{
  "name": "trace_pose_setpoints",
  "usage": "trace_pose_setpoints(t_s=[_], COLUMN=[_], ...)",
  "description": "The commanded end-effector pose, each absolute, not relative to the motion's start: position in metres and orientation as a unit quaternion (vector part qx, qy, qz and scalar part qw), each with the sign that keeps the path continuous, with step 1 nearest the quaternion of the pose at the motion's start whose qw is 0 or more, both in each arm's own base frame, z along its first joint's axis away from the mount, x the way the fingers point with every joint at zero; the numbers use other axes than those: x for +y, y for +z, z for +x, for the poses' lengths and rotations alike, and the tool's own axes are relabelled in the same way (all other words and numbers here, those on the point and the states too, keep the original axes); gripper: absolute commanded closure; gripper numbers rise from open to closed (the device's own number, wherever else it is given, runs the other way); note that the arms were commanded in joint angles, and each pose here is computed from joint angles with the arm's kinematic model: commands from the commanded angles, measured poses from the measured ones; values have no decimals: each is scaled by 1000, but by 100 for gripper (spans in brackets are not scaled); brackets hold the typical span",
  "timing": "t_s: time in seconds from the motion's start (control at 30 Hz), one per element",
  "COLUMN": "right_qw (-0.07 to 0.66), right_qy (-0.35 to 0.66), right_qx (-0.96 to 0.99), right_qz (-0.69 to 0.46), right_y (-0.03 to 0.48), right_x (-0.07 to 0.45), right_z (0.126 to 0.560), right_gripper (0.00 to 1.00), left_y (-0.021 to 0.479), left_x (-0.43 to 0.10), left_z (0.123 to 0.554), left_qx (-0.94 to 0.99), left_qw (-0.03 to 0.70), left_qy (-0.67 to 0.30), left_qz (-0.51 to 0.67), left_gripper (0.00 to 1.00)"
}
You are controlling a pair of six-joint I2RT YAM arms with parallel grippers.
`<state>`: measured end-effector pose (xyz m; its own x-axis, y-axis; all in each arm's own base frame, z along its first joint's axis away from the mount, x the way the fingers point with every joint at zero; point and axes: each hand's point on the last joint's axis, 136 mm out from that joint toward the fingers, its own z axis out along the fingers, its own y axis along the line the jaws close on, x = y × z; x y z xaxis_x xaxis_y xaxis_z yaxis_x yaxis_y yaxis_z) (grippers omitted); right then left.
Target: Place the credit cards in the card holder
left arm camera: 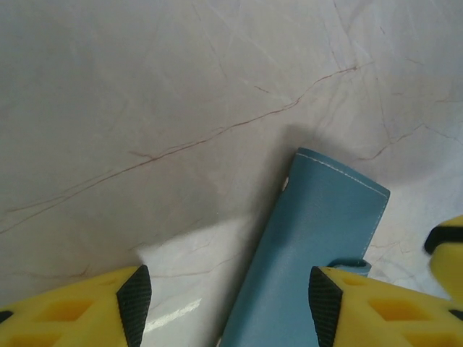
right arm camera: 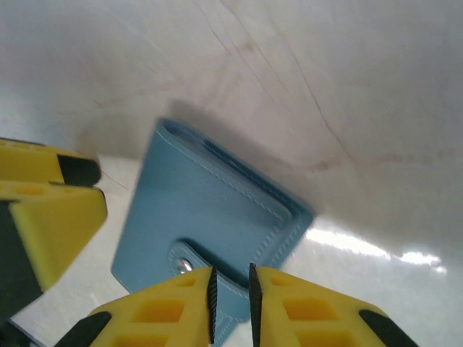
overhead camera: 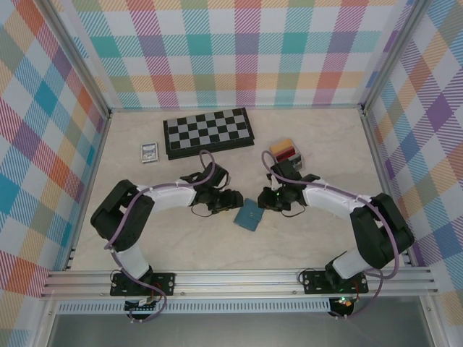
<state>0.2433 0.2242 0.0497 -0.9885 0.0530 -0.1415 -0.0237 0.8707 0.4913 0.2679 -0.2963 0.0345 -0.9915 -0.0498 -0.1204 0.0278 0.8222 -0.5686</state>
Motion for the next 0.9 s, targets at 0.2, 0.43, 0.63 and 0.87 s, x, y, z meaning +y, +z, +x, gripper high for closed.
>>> trace_pose_setpoints(t_s=[0.2, 0.43, 0.63, 0.87], right_qw=[22, 8, 0, 1], right_qy=[309, 269, 241, 217], right_qx=[950, 961, 968, 973], right_qz=[42, 62, 71, 74], right_y=[39, 20, 9, 4], right_x=[241, 231, 222, 214], right_z=[229, 228, 224, 224], right_gripper=[81, 81, 81, 81], left_y=[41, 37, 40, 54], left_x=[-325, -328, -333, -333], left_z=[259, 254, 248, 246], left_qx=[940, 938, 930, 923], left_qw=[37, 25, 15, 26], left_qy=[-338, -343, -363, -378], left_qz=[37, 46, 54, 61], left_gripper=[47, 47, 51, 59])
